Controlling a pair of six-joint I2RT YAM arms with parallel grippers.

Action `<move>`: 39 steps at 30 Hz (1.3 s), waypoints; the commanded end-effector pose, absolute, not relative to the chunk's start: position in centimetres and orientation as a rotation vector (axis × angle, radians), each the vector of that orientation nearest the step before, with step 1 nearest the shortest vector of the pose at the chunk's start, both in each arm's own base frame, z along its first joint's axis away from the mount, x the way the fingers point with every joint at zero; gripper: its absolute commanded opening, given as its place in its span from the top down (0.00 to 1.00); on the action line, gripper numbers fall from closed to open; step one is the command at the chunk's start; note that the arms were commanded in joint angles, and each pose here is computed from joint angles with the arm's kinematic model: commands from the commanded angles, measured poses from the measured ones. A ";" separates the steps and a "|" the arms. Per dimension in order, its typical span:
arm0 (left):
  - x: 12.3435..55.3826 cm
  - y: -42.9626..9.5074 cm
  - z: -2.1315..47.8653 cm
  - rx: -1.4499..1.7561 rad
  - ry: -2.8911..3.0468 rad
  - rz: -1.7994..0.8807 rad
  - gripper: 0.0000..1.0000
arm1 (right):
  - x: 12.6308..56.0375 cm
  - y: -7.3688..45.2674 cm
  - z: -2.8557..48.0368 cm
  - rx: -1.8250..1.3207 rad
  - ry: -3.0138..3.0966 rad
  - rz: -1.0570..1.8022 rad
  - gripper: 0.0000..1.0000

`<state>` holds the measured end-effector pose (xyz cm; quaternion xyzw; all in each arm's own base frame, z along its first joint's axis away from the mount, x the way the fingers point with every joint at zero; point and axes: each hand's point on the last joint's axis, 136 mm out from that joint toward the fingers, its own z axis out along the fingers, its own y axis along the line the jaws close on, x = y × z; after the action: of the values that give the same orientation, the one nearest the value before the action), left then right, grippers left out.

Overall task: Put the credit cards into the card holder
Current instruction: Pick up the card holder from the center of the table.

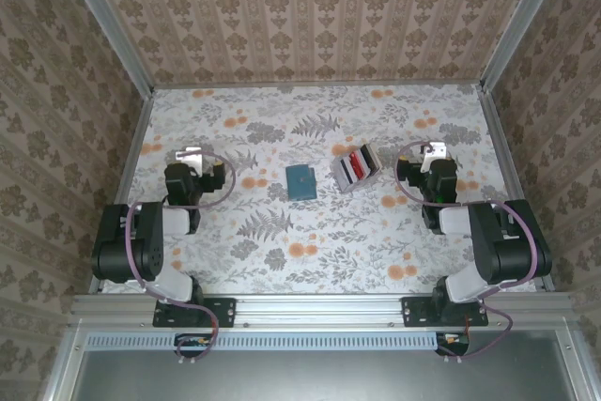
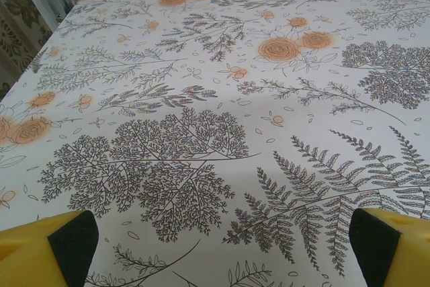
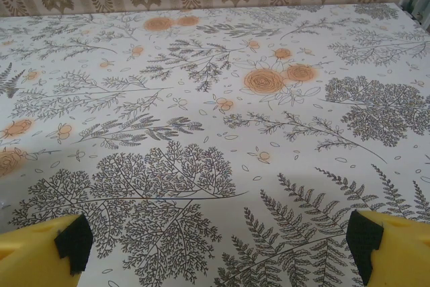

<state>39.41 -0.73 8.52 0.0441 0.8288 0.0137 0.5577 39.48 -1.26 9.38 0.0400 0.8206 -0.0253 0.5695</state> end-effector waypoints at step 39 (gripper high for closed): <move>40.0 -0.6 9.4 0.115 1.935 0.024 0.00 | 40.0 -1.0 9.8 0.090 1.925 -0.049 0.00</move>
<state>39.41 -0.58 8.52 0.0433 0.8288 0.0126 0.5577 39.53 -1.26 9.37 0.0398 0.8216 -0.0255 0.5681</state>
